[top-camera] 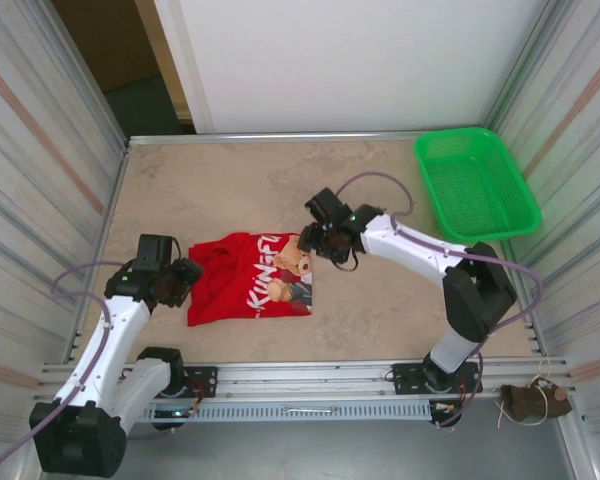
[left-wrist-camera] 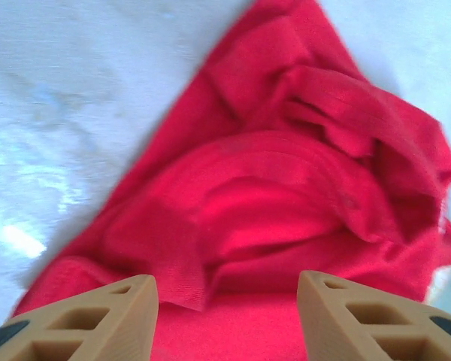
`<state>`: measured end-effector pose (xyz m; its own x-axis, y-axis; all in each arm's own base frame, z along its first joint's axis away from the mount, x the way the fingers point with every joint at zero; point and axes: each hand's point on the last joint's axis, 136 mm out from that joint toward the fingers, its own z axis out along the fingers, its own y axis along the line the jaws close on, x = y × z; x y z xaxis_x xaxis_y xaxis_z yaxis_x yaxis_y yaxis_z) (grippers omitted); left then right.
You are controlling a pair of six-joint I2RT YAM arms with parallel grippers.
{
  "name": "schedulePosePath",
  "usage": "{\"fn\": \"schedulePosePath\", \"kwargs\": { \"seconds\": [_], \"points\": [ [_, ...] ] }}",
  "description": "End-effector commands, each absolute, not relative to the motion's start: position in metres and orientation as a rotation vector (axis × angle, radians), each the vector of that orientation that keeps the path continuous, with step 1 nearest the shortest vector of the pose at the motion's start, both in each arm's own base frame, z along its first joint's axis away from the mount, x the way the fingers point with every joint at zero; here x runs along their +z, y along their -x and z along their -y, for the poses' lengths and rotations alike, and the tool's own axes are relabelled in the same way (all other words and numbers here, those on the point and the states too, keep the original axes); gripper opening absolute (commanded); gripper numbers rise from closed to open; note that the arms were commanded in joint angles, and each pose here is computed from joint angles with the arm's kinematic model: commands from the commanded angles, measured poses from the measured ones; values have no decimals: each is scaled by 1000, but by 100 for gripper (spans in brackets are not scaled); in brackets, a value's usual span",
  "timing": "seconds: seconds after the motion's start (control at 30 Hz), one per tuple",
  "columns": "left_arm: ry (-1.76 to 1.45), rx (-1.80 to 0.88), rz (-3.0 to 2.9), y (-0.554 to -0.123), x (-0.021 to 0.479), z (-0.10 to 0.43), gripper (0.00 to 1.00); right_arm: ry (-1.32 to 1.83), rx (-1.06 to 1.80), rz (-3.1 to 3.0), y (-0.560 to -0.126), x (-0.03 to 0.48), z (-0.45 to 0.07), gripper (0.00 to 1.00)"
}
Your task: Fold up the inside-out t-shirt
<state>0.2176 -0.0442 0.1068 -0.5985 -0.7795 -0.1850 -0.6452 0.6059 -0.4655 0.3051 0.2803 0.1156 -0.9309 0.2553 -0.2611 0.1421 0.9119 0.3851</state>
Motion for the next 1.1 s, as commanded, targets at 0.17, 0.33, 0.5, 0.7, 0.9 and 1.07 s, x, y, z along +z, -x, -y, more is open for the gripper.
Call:
{"fn": "schedulePosePath", "kwargs": {
  "seconds": [0.17,0.33,0.5,0.7,0.9,1.07],
  "points": [
    [1096,-591,-2626,-213,66,102,52,-40,414,-2932,-339,53,-304,62],
    [1111,-480,-2689,-215,36,101,52,-139,370,-2974,-341,26,-303,24],
    [1009,-468,-2724,-249,31,107,52,-351,205,-2958,-319,19,-253,0],
    [679,-557,-2823,-326,41,147,52,-679,108,-2890,-257,20,-188,0],
    [312,-778,-2857,-405,45,211,52,-825,159,-2839,-185,24,-188,28],
    [48,-848,-2807,-454,67,244,52,-727,233,-2771,-174,69,-199,56]
  ]
}}
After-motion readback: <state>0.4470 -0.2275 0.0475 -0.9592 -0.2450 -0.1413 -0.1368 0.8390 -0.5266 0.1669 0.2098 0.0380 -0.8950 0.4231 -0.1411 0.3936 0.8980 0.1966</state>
